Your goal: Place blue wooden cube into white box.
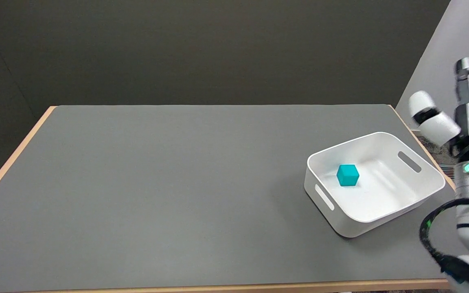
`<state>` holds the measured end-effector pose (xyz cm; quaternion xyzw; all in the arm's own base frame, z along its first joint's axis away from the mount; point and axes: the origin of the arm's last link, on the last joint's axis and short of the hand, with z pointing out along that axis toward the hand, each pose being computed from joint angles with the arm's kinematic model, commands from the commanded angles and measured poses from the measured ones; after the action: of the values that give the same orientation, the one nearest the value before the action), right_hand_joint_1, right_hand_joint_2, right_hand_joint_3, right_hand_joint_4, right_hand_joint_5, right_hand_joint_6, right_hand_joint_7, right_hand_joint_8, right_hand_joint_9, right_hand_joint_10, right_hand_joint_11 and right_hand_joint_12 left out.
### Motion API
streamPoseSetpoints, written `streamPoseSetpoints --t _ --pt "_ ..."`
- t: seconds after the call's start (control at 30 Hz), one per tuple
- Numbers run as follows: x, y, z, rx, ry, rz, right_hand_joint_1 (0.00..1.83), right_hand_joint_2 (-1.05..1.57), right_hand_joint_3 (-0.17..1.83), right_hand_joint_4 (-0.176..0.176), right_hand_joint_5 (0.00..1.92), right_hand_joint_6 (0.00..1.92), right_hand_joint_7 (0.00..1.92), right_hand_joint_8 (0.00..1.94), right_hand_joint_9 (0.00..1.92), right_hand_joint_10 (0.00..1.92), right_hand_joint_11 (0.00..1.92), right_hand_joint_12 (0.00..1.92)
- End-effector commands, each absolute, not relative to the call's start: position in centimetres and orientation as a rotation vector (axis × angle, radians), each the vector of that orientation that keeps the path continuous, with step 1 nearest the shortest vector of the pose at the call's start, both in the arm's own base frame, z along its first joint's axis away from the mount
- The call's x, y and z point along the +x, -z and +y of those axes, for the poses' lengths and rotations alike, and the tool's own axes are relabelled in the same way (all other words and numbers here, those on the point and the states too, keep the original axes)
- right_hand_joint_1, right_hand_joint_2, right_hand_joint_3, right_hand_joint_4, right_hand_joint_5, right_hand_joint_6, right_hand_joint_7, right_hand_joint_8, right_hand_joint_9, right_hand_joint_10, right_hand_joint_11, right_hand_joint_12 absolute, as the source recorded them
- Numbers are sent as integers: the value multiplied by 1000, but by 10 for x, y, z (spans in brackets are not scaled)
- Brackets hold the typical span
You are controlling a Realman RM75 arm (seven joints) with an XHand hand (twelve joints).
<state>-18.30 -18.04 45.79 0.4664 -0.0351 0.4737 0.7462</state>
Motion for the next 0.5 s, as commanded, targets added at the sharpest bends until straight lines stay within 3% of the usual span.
streamPoseSetpoints --t 0.03,0.2,0.37,0.43,0.5 --pt "-193 -537 -168 649 -1389 -218 427 668 932 37 -1 -1 -1 -1 -1 -1 -1 296" --pt "-219 -530 -161 569 -1543 -356 384 680 970 58 -1 75 -1 -1 -1 62 -1 536" --pt "-224 -514 -171 628 -1494 -392 328 698 971 89 13 269 -1 78 -1 179 -1 591" --pt "-221 -509 -174 651 -1489 -394 485 690 1079 85 32 252 -1 114 16 177 -1 634" --pt "-219 -506 -175 662 -1493 -399 466 679 1072 84 32 270 -1 126 16 194 -1 644"
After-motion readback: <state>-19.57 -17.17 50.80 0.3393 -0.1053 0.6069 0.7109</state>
